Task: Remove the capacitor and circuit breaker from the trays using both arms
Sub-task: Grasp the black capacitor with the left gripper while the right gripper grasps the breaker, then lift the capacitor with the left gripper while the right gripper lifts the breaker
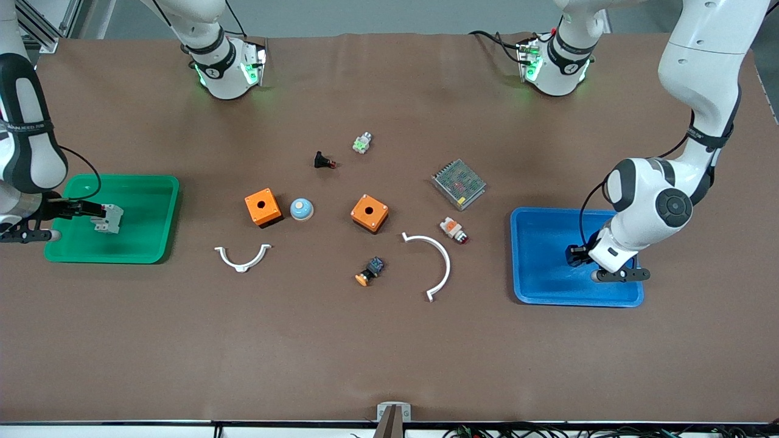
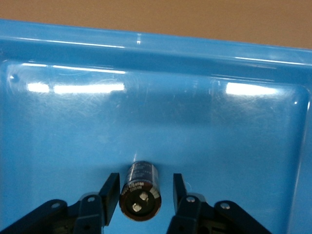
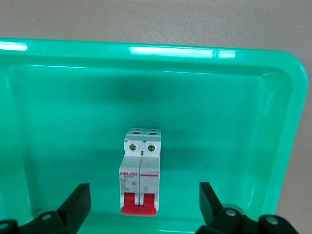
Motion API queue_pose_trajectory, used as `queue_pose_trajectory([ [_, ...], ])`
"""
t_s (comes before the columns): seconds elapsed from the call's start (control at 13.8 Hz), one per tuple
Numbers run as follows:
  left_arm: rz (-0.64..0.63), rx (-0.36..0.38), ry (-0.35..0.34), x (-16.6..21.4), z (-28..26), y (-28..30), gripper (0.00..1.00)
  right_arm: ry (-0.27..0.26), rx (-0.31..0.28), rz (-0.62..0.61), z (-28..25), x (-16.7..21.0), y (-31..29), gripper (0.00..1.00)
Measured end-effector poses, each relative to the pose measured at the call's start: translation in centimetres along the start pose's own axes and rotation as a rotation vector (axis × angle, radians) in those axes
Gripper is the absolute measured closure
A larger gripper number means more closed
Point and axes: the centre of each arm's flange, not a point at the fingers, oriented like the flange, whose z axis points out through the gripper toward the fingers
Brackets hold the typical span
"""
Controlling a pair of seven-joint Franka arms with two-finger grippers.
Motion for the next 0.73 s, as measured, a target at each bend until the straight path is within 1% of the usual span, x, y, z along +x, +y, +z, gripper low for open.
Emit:
queue_pose_trajectory([
  [0.07, 0.0, 0.0, -0.002, 0.0, 0.1, 0.0, 0.5, 0.0, 0.001, 0.0, 0.3, -0.2, -0.1, 0.01],
  [0.15, -0.002, 0.0, -0.004, 0.0, 0.2, -0.1, 0.51, -0.003, 0.002, 0.0, 0.6, -0.3, -0.2, 0.01],
  [0.22, -0.003, 0.0, -0.006, -0.1, 0.3, -0.2, 0.59, -0.007, 0.005, 0.002, 0.8, -0.5, -0.1, 0.04],
  [0.29, -0.005, 0.0, -0.009, -0.1, 0.4, -0.3, 0.59, -0.012, 0.009, 0.006, 1.0, -0.8, 0.0, 0.04],
  [0.36, -0.005, 0.0, -0.01, -0.1, 0.5, -0.3, 0.67, -0.014, 0.011, 0.011, 1.3, -1.0, 0.1, 0.05],
  [0.51, -0.005, 0.0, -0.004, 0.1, 0.2, -0.3, 0.66, -0.006, 0.008, 0.016, 1.6, -1.3, 0.4, 0.06],
  [0.58, -0.003, -0.001, 0.004, 0.4, -0.4, -0.1, 0.66, 0.0, 0.005, 0.018, 1.6, -1.3, 0.5, 0.12],
  [0.65, 0.003, 0.0, 0.008, 0.7, -1.6, 0.2, 0.66, 0.003, 0.003, 0.018, 1.6, -1.3, 0.5, 0.12],
  [0.73, 0.012, 0.0, 0.007, 1.0, -3.2, 0.8, 0.66, 0.003, 0.003, 0.019, 1.6, -1.3, 0.5, 0.19],
])
